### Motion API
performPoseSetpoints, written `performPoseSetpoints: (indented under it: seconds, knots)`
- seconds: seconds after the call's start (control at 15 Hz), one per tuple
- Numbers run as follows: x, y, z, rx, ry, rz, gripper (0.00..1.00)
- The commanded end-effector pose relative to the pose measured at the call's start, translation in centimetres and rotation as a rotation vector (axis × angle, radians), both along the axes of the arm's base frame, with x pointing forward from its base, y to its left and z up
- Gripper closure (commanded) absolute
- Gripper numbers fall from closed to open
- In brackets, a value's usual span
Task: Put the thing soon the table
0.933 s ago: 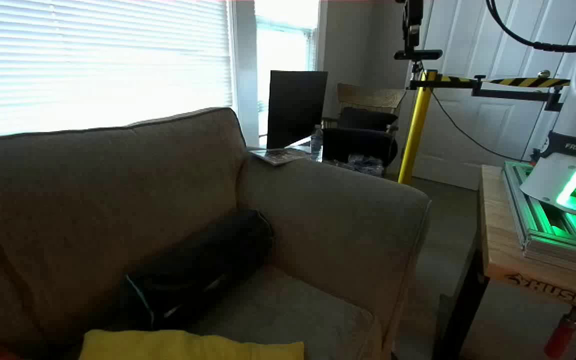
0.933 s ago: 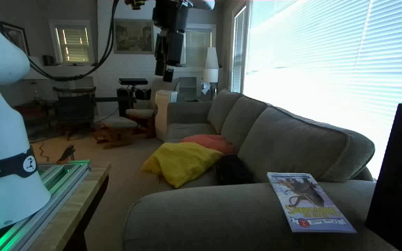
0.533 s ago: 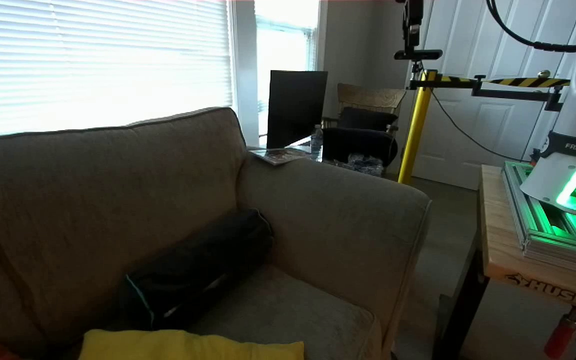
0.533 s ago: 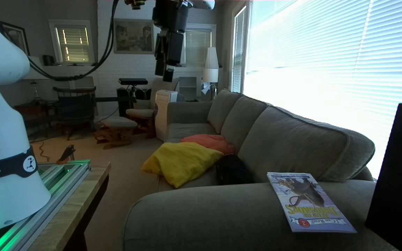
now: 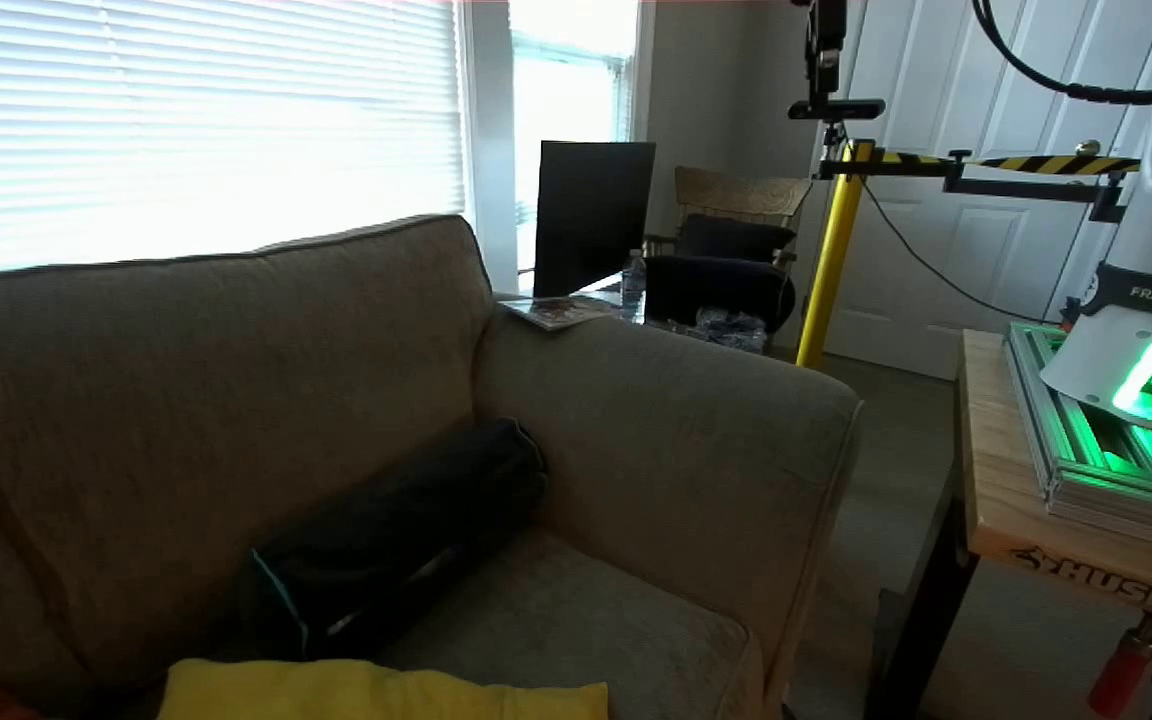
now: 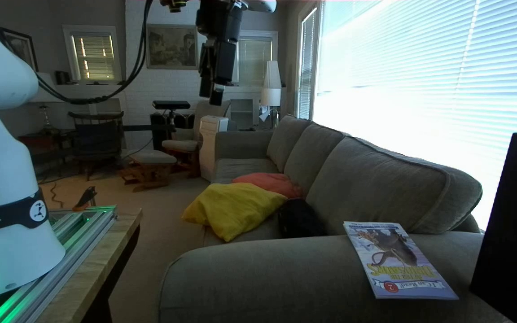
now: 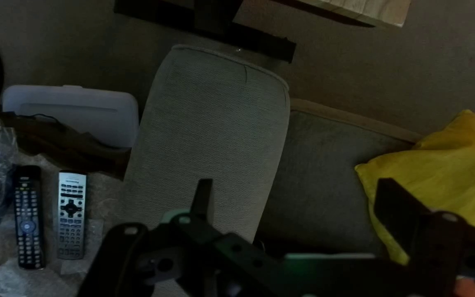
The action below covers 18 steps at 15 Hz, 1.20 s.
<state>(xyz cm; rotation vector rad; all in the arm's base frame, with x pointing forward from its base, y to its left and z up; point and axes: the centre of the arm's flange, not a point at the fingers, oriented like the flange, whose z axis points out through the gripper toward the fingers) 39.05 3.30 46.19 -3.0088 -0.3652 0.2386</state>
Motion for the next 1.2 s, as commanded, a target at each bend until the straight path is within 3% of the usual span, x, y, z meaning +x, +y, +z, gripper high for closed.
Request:
performPoseSetpoints:
  seconds: [0.0,0.2,0.53,0.73,1.13]
  knots:
    - [0.5,0.2,-0.1,-0.003,-0.003,-0.018,0.0]
    - [4.3,0.1,-0.9,-0.016,-0.054,-0.196,0.0]
    - [14.0,-1.7,-4.8,-0.015,-0.098,-0.462,0.0]
    - [19.2,-3.6,-7.5,0.001,-0.034,-0.589,0.0]
    - [28.3,-9.0,-13.2,0.056,0.12,-0.733,0.0]
